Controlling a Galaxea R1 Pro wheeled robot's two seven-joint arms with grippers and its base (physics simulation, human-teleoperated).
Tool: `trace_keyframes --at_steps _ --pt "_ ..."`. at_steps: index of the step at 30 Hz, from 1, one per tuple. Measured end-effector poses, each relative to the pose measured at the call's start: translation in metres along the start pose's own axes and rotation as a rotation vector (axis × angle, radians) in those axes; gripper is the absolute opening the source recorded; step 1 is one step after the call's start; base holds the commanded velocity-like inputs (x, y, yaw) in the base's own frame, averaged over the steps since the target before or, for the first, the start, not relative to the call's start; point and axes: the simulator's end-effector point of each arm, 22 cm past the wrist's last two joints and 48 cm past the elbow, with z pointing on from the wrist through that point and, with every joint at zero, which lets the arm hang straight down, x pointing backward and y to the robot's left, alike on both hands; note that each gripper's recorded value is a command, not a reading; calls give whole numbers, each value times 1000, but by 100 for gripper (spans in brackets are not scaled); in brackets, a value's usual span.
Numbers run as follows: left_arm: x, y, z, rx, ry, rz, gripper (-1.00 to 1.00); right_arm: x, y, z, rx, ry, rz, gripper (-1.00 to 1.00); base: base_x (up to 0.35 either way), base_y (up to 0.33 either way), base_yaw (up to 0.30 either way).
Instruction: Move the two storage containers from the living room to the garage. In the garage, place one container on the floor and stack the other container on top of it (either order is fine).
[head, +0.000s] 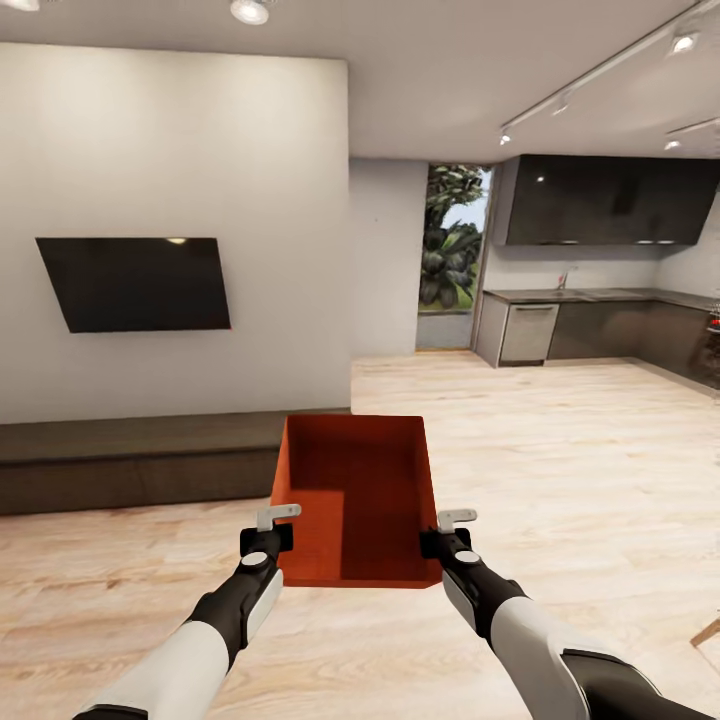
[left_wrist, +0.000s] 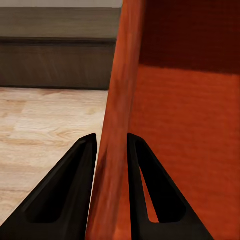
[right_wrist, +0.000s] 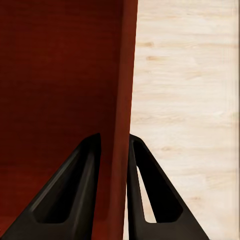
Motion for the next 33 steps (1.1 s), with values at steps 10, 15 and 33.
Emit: trace_keyframes --at_steps 10,15,33 --pt "-7 0 -3 1 -13 -3 -100 -8 0 -3 1 -13 -1 -100 0 0 -120" --pt "-11 0 -5 1 -20 -4 -100 -11 -1 -5 1 -20 -1 -100 0 0 -120" --pt "-16 1 -7 2 -28 -6 -100 -16 -1 -7 2 -29 0 -100 0 0 -116"
